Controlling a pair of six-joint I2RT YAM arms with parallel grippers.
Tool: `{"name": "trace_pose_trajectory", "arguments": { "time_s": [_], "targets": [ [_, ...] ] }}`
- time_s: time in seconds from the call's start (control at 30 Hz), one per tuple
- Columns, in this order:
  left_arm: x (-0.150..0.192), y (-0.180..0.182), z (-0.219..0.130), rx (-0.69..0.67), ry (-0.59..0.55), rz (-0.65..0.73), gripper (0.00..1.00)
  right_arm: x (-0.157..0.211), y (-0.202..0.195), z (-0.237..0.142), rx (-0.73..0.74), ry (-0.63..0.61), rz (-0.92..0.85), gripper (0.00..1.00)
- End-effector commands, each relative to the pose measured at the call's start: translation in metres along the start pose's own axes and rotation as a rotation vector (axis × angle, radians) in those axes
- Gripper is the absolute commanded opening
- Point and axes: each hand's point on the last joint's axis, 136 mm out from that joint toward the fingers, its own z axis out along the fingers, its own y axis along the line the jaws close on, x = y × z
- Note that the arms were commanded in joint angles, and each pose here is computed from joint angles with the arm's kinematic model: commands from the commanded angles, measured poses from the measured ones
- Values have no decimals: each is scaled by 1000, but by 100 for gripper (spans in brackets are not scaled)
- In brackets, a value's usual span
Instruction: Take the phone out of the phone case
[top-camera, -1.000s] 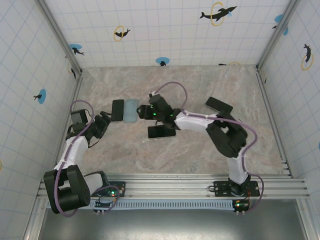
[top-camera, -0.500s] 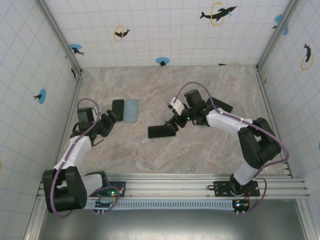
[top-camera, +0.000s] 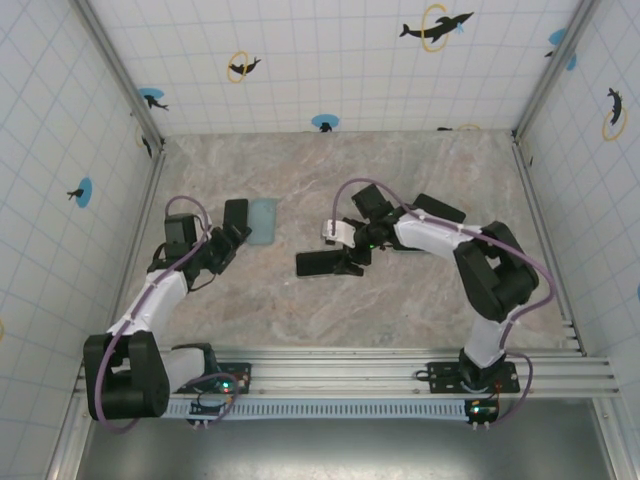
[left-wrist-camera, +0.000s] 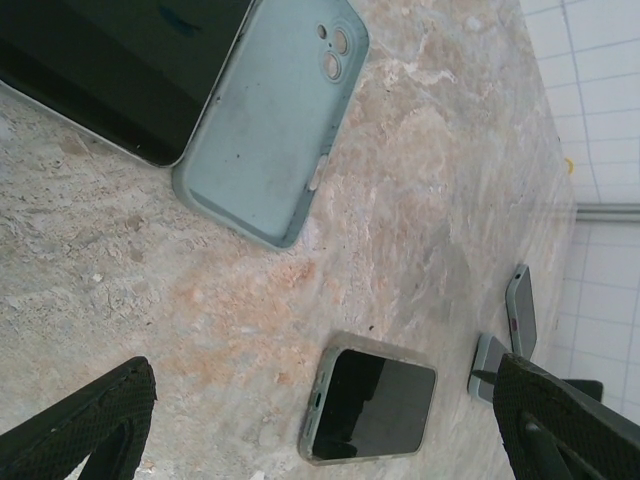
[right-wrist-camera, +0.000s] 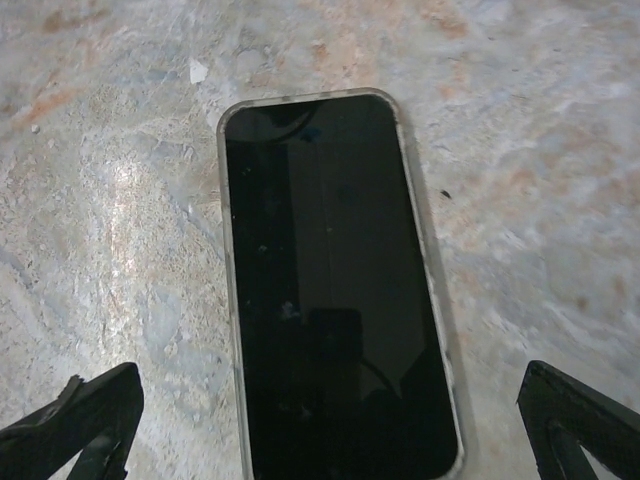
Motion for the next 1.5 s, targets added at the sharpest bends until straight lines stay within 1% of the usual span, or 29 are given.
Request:
{"name": "trace_pose_trajectory", "arguments": {
  "time_s": [0.0,0.17,0.43,0.53,0.73,0.93,1.03,1.07,1.17,1.23,1.33,1.4,1.47],
  "targets": [
    [-6,-12,-1,30,-12,31,89,-8,0,9,-37,19,-62,99],
    [-5,-14,0,32,-3,39,89,-14,5,28,-59,40,-101,99],
    [-4,-15,0,34,7,46,89,-9,6,45,-68,88,-107,99],
    [-4,-15,1,35,12,47,89,0,0,52,-44,134,-98,99],
    [-3,-15,2,37,19,49,89,7,-3,60,-41,159,-83,100],
    [-5,-19,2,45,24,54,89,10,0,68,-43,195,-89,96],
    [-5,-20,3,47,28,59,89,19,3,73,-43,231,-88,94],
    [-5,-20,2,47,26,60,89,21,3,73,-44,240,-85,92],
    [-4,-19,2,42,31,61,89,28,2,74,-41,268,-78,84],
    [-3,-18,2,39,34,62,89,30,0,72,-34,275,-71,75],
    [-2,-17,2,36,38,62,89,27,-2,69,-25,266,-71,65],
    [-2,-18,2,37,39,61,89,25,-3,66,-18,260,-79,60],
    [-3,-19,2,40,37,62,89,21,-4,63,-12,249,-85,59]
  ]
}}
